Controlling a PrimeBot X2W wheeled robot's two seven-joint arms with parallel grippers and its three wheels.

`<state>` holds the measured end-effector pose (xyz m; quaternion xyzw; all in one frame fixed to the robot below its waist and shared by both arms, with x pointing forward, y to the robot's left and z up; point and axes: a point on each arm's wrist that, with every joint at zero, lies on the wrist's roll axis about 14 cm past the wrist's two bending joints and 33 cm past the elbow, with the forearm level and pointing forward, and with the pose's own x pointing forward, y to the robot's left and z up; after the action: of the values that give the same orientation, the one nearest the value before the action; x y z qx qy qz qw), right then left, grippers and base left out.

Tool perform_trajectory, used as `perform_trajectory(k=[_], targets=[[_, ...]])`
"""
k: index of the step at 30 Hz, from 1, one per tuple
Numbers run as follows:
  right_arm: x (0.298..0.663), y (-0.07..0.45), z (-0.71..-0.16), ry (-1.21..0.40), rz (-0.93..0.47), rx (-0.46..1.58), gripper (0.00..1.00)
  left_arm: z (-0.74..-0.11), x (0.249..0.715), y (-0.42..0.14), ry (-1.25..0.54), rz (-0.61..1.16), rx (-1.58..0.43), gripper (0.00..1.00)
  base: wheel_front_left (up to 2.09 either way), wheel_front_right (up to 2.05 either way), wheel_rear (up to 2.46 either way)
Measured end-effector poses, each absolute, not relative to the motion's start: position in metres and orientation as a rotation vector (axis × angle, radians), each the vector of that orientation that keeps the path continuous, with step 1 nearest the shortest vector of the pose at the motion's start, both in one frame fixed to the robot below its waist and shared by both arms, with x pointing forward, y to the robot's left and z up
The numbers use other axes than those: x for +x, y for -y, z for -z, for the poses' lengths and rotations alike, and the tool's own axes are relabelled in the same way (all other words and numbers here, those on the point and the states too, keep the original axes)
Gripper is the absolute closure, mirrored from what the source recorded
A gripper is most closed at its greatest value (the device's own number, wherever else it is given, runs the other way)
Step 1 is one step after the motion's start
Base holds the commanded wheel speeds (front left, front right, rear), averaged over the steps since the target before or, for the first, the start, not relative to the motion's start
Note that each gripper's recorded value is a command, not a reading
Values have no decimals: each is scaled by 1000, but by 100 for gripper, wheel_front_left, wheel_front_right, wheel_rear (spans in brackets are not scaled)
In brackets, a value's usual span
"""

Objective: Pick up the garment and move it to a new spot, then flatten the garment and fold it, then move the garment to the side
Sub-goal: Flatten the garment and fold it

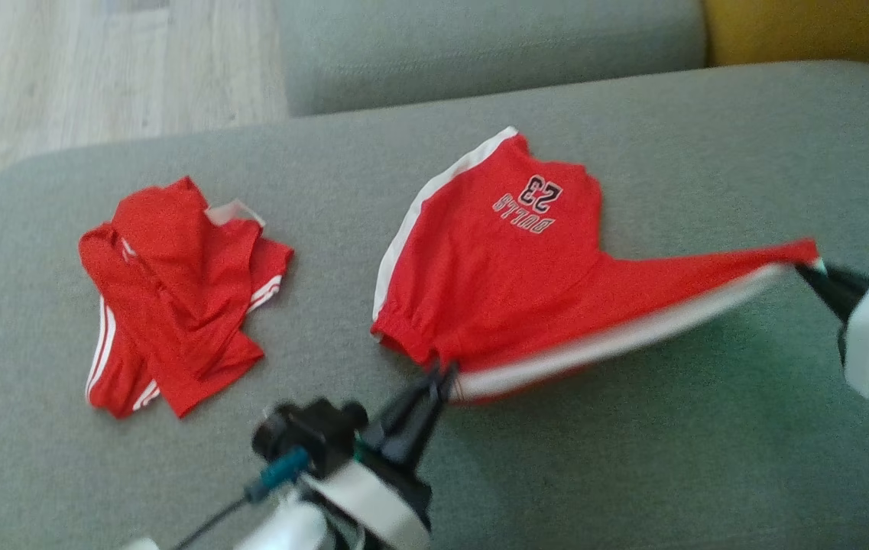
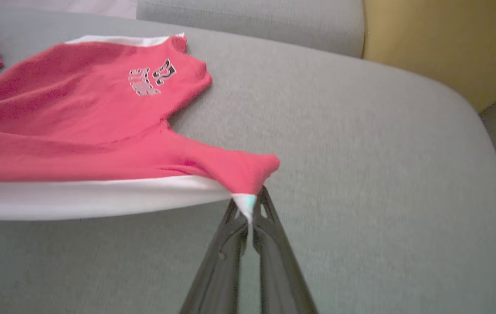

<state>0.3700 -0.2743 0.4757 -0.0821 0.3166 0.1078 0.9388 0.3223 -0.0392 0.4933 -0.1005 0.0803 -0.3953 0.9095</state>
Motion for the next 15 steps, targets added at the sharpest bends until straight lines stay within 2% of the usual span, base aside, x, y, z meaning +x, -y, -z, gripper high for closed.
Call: perform_trajectory(k=[7, 15], targets=[[444, 243, -513, -457, -245, -250, 100, -516, 379, 24, -60, 743, -181, 100, 0, 0, 0], [516, 207, -501, -447, -278, -342, 100, -494, 412, 5, -111, 670, -187, 100, 0, 0, 0]])
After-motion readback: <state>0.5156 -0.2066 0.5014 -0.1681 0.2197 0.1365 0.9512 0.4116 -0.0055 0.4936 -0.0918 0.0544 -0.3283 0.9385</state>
